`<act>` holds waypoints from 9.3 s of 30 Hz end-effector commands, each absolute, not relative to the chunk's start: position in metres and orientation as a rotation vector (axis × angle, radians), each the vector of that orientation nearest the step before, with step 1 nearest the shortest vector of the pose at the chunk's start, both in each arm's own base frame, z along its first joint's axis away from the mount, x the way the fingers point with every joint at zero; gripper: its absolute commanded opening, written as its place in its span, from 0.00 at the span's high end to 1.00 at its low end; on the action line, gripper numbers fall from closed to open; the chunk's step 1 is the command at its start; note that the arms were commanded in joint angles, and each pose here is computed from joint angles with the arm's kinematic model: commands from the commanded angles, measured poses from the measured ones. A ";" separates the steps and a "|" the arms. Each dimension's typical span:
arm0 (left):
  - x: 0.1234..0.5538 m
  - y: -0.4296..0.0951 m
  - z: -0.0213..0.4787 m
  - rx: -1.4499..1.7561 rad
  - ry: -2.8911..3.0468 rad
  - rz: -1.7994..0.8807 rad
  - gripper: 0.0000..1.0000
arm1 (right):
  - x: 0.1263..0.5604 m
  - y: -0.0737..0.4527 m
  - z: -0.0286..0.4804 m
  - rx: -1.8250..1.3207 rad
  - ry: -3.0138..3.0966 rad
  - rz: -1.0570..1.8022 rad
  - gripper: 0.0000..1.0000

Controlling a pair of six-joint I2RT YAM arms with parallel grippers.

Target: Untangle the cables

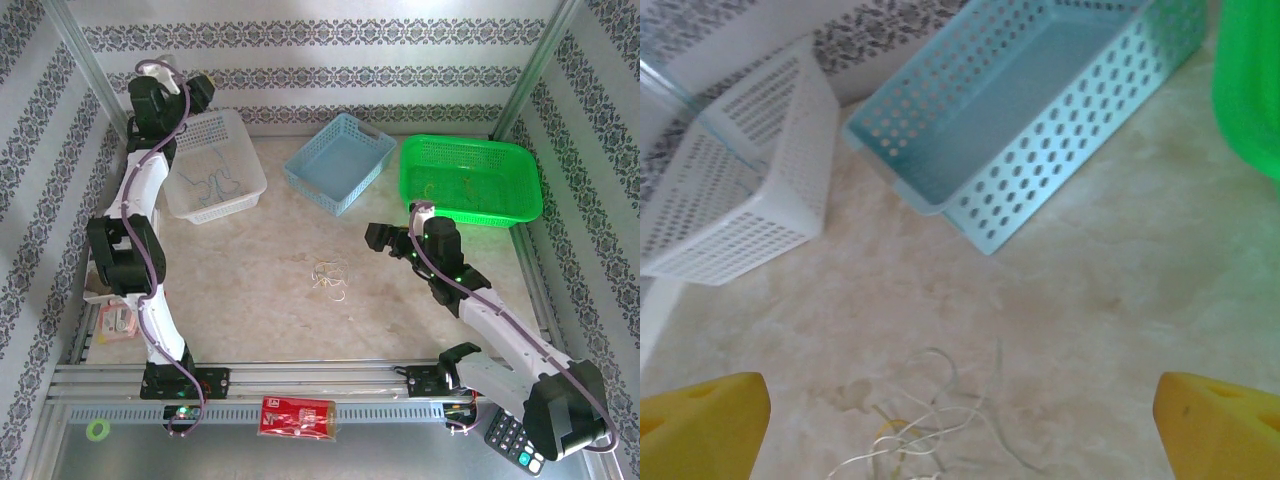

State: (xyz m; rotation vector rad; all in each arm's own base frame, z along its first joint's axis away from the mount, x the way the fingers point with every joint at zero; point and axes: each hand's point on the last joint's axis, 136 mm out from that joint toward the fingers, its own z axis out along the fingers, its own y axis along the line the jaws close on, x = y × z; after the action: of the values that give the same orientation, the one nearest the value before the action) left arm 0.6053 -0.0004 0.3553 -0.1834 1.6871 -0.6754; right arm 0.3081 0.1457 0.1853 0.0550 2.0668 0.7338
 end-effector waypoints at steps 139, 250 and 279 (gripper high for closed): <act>0.331 -0.223 0.188 -0.108 2.102 -1.153 0.00 | 0.293 0.267 0.221 -0.236 2.067 1.188 1.00; 0.289 -0.292 0.062 0.248 2.162 -1.291 1.00 | 0.350 0.187 0.674 -0.092 0.949 1.421 1.00; 0.279 -0.283 0.040 0.165 2.177 -1.330 1.00 | 0.361 0.161 0.736 -0.111 0.851 1.468 1.00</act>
State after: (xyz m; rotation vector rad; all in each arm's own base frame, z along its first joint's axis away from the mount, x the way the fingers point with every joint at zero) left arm 0.2841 -0.2836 0.0413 0.1766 2.1711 -1.3203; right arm 0.3711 0.1546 0.7349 -0.0734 0.8559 1.4217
